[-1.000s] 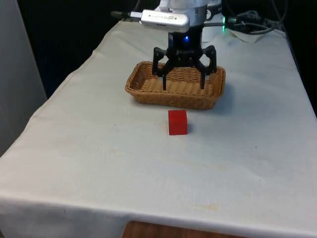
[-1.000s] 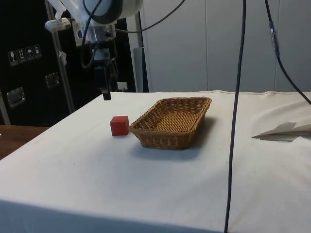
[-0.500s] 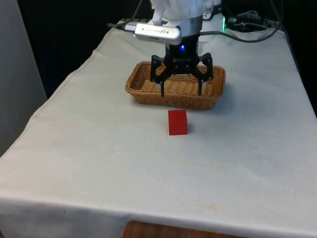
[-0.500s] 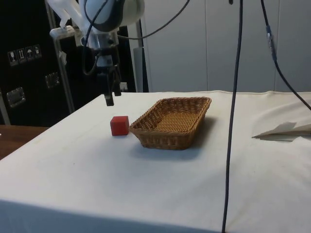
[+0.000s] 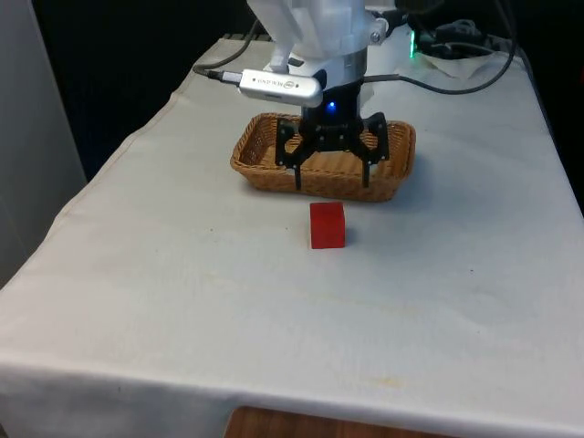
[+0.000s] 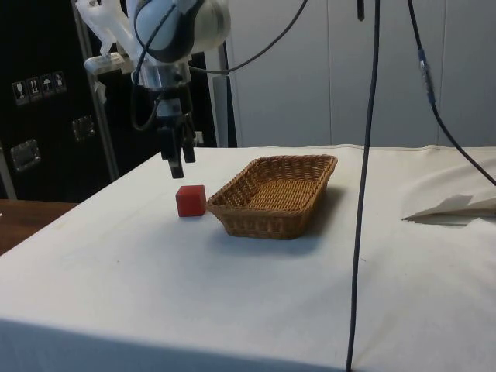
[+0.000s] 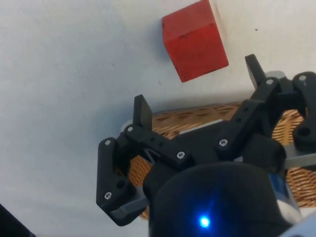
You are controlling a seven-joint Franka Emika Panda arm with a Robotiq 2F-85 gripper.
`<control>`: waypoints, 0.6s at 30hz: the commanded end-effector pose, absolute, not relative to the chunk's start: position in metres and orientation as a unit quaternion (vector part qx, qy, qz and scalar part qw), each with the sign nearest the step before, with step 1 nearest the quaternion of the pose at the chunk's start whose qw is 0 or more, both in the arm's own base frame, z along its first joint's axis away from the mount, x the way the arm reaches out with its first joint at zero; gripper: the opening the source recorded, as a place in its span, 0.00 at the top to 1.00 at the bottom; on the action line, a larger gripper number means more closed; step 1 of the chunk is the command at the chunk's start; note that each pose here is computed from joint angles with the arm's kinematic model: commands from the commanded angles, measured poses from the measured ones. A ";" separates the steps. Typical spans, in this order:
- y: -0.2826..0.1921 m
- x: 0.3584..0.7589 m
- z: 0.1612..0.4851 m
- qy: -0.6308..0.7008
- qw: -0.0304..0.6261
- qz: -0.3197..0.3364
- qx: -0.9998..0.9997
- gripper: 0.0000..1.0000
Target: Pick up the cube and place it into the basket.
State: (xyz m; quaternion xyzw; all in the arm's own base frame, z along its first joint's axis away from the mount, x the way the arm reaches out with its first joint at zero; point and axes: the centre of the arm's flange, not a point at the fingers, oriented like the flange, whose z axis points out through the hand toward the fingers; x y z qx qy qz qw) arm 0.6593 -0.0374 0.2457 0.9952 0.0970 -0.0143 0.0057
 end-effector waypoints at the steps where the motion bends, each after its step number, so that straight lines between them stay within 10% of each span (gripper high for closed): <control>1: -0.037 0.660 0.244 0.098 0.003 -0.011 0.995 0.00; 18: -0.035 0.661 0.219 0.105 0.017 -0.012 0.994 0.00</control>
